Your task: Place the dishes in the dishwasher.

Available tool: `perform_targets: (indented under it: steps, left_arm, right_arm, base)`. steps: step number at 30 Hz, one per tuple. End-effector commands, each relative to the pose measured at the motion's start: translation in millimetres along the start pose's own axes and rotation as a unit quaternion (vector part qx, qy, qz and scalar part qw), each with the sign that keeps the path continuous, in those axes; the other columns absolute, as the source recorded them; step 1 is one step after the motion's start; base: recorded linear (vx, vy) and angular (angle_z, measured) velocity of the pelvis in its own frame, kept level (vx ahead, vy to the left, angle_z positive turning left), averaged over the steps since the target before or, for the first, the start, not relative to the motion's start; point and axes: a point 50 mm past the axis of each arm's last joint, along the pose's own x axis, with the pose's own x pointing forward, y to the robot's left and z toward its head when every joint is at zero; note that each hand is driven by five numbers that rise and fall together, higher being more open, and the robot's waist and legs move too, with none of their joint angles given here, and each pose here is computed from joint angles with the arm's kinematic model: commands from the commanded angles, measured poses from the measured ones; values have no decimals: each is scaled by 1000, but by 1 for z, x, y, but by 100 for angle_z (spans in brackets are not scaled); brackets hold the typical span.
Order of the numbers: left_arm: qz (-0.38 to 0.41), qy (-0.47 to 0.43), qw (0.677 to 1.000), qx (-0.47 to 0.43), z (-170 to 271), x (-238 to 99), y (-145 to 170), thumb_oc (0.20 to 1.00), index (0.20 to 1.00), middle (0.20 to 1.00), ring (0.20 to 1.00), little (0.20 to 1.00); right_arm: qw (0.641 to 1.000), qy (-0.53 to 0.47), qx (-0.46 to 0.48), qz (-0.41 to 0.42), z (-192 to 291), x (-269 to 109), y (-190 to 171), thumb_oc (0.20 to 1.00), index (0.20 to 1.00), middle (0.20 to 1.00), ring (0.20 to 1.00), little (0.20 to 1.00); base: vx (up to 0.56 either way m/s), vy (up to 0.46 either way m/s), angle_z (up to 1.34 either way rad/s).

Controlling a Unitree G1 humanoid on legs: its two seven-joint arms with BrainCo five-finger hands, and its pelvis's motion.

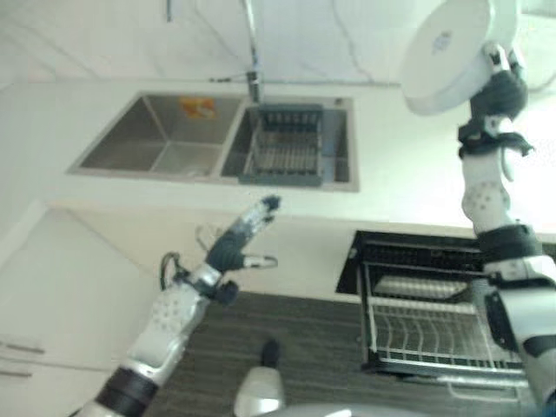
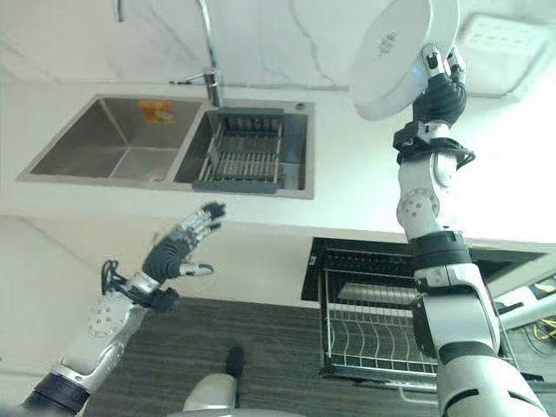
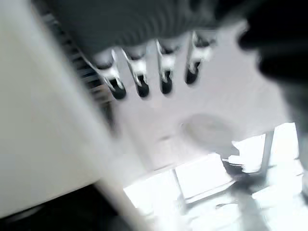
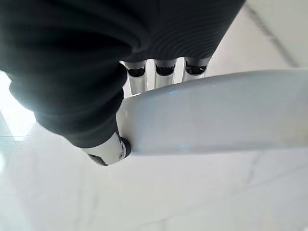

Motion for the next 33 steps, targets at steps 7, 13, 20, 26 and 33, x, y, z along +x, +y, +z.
perform_targets:
  steps: [7,13,20,26,33]
  left_arm:
    - [-215,54,973,64,-23,6,-28,1000,1000,1000,1000,1000]
    - [-281,129,949,64,-64,-1,-62,1000,1000,1000,1000,1000]
    - [-192,277,939,72,-127,-25,-74,1000,1000,1000,1000,1000]
    - [-148,341,926,61,-144,-59,-75,1000,1000,1000,1000,1000]
    - [-113,359,925,48,-147,-77,-74,1000,1000,1000,1000,1000]
  right_arm:
    - [991,-99,41,83,42,2,29,200,200,200,200,200]
    - [988,-100,57,106,42,-8,35,200,200,200,200,200]
    - [989,-81,57,105,34,-42,21,200,200,200,200,200]
    - [995,-40,36,83,22,-75,-10,200,200,200,200,200]
    - [996,72,28,45,-14,-120,-54,200,200,200,200,200]
  base:
    - [-110,-50,-41]
    - [-50,-34,-51]
    - [10,-33,-52]
    - [2,-14,-4]
    - [39,-11,1]
